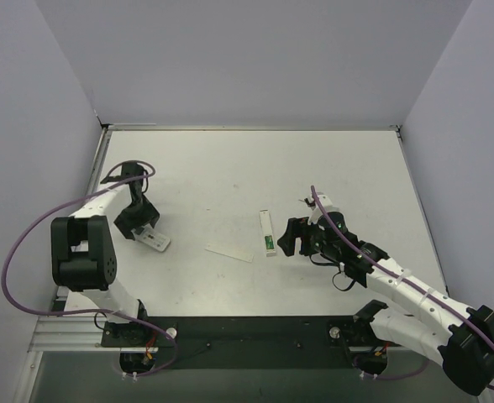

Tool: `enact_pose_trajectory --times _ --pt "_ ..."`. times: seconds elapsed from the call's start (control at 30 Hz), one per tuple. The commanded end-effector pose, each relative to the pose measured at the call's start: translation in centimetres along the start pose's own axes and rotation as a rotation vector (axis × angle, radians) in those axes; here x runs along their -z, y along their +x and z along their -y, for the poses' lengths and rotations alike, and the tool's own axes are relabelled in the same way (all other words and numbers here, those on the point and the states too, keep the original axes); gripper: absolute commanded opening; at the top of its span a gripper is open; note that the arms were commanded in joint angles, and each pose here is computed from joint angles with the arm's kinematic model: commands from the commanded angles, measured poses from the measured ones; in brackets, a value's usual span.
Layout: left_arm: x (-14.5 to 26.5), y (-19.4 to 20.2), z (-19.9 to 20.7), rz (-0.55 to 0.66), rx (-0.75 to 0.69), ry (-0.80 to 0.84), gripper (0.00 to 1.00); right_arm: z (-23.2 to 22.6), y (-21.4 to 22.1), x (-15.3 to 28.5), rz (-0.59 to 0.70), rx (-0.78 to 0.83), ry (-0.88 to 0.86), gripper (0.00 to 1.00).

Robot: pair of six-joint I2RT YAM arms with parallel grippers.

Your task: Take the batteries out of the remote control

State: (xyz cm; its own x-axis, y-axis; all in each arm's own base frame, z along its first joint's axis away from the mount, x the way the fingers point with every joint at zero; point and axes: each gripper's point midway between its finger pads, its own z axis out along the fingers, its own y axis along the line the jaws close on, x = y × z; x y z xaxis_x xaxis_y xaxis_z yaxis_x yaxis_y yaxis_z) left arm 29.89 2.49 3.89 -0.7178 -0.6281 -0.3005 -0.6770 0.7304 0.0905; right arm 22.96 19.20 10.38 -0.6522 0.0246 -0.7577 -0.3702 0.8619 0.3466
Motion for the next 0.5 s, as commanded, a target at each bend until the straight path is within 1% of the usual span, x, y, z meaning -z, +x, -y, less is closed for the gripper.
enact_pose_trajectory --times 0.0,0.23,0.47 --pt "1.1 -1.2 -0.4 0.067 0.061 0.030 0.77 -0.5 -1.2 0.0 0.042 0.007 -0.024 0.74" --pt "0.2 -0.8 -0.3 0.032 0.088 0.052 0.77 -0.6 -1.3 0.3 0.052 0.010 -0.030 0.74" --pt "-0.2 -0.7 0.3 0.047 0.137 0.093 0.77 -0.6 -1.4 0.5 0.060 0.012 -0.032 0.74"
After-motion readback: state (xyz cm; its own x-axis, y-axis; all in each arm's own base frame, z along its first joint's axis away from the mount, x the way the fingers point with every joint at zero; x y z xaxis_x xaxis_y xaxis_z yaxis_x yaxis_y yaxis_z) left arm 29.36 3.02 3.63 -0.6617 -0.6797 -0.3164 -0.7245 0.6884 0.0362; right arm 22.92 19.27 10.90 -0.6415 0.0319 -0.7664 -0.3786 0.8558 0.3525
